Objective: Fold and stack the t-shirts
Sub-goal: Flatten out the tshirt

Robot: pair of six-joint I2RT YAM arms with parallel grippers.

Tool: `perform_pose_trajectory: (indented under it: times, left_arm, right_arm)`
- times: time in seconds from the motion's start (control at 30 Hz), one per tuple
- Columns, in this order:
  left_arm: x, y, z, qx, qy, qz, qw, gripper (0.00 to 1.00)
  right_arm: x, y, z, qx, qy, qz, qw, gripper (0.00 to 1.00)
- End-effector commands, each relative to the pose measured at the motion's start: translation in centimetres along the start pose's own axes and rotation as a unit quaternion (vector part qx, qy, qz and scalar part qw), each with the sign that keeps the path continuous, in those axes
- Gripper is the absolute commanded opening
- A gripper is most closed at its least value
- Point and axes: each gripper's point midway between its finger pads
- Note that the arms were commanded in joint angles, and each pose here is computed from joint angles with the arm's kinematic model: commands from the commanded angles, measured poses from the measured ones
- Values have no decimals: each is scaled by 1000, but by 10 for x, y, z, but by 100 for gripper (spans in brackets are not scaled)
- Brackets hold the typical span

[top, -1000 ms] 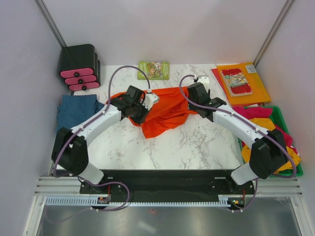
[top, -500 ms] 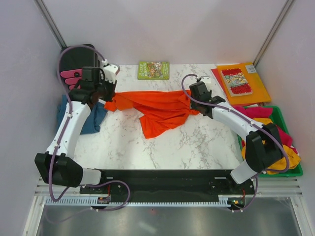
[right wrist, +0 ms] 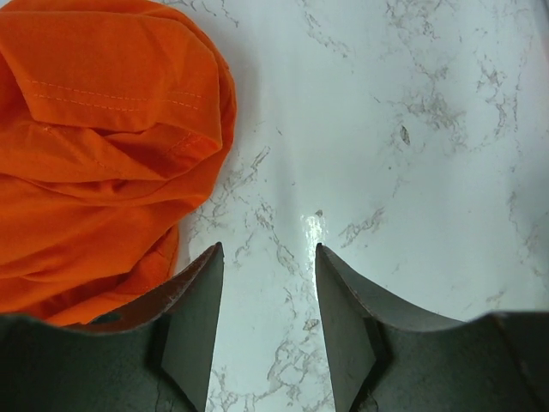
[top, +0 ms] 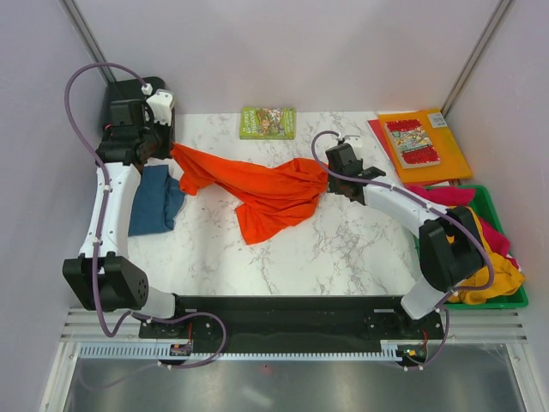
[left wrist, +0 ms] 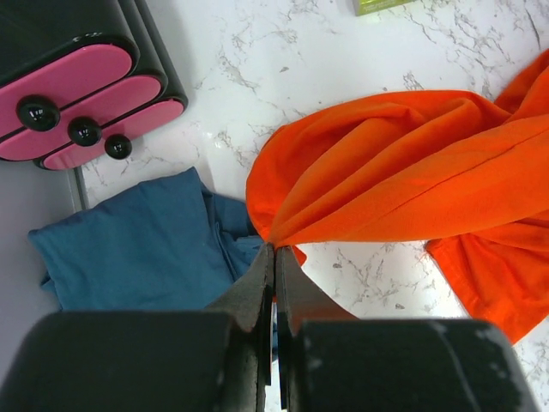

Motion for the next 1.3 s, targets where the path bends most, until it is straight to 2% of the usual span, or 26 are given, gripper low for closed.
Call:
perform_pose_trajectory:
  times: [0.0, 0.27, 0.43, 0.53, 0.57, 0.63, 0.67, 0.73, 0.77, 0.9, 1.0, 1.07, 1.17, 1.27]
  left_arm:
    - [-8, 9, 20, -32, -8, -19, 999, 2]
    - [-8, 12, 5, -17, -15, -17, 1000, 2]
    - [-9, 14, -3, -8, -14, -20, 1000, 2]
    - [-9, 16, -4, -7, -11, -21, 1000, 2]
    - [-10, 15, -5, -5, -12, -22, 1000, 2]
    - [-10, 15, -6, -5, -11, -22, 1000, 2]
    - [-10, 14, -6, -5, -11, -23, 1000, 2]
    - [-10, 13, -6, -3, -11, -23, 1000, 2]
    - [-10, 13, -6, -3, -10, -24, 1000, 2]
    - [-6, 14, -2, -8, -8, -11, 1000, 2]
    - [1, 20, 15, -29, -14, 10, 999, 2]
    - [5, 25, 30, -45, -14, 19, 999, 2]
    - [5, 44, 68, -91, -16, 23, 995, 2]
    - [5, 70, 100, -135, -10, 31, 990, 2]
  right_arm:
    - [11, -20, 25, -20, -19, 6, 1000, 54]
    - [35, -70, 52, -12, -33, 18, 999, 52]
    - [32, -81, 61, -15, -43, 14, 999, 49]
    - [32, -85, 57, -10, -43, 10, 999, 38]
    - [32, -86, 55, -8, -42, 8, 999, 30]
    - [31, -87, 51, -5, -42, 5, 999, 23]
    - [29, -87, 50, -3, -41, 2, 999, 15]
    - [26, -89, 46, 0, -41, -3, 999, 10]
    - [26, -87, 47, -1, -40, -4, 999, 0]
    - [4, -73, 63, -24, -52, -31, 998, 0]
    - [-29, -32, 123, -96, -90, -43, 990, 0]
    - [-49, 23, 187, -178, -113, -35, 977, 0]
    - [-73, 100, 251, -257, -126, -28, 958, 0]
    - [-90, 157, 277, -305, -136, -20, 942, 0]
Point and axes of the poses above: each gripper's point midway between its finger pads, its own y axis back along the fingers, its own x axis along the line the jaws close on, z = x × y, and after that the axes turned 15 degrees about y, right-handed
